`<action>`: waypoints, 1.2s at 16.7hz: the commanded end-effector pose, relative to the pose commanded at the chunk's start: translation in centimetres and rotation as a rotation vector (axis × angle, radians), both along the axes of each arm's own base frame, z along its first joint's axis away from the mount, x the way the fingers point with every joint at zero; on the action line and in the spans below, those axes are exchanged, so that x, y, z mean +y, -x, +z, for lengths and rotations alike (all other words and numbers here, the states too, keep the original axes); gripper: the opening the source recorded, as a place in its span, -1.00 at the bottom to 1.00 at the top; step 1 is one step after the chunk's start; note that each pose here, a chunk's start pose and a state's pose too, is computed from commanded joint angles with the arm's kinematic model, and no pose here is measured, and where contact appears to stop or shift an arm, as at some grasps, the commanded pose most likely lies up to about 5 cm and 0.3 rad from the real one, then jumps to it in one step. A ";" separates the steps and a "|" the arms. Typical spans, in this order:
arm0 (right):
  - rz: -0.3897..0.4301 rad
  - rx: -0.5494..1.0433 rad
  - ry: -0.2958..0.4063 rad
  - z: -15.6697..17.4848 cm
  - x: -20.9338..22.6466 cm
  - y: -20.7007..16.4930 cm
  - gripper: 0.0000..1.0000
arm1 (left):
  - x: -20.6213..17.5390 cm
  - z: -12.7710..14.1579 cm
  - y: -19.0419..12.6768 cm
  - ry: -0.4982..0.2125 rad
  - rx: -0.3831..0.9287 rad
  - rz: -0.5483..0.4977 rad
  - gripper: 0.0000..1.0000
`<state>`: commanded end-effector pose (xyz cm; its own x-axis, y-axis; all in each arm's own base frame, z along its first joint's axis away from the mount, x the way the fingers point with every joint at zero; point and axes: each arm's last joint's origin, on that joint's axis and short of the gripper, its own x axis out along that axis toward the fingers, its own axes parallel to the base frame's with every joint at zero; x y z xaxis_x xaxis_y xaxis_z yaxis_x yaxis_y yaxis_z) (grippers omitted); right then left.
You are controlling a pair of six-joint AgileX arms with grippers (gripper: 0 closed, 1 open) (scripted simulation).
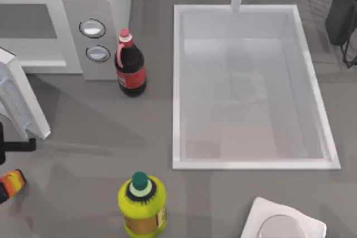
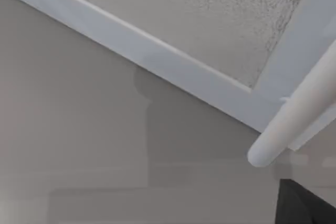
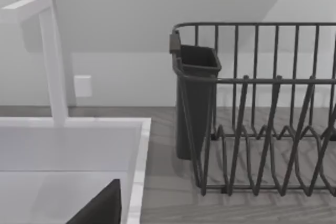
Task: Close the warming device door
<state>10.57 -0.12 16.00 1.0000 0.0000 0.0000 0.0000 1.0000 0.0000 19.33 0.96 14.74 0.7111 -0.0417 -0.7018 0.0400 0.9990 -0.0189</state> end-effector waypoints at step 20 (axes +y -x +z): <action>0.000 0.000 0.000 0.0 0.0 0.0 1.00 | 0.4 2.9 -8.8 -0.016 -0.057 0.001 -1.00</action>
<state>10.57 -0.12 16.00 1.0000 0.0000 0.0000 0.0000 1.0000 0.0000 28.10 1.37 17.68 0.7503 -0.0306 -0.6604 0.0398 0.9992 -0.0010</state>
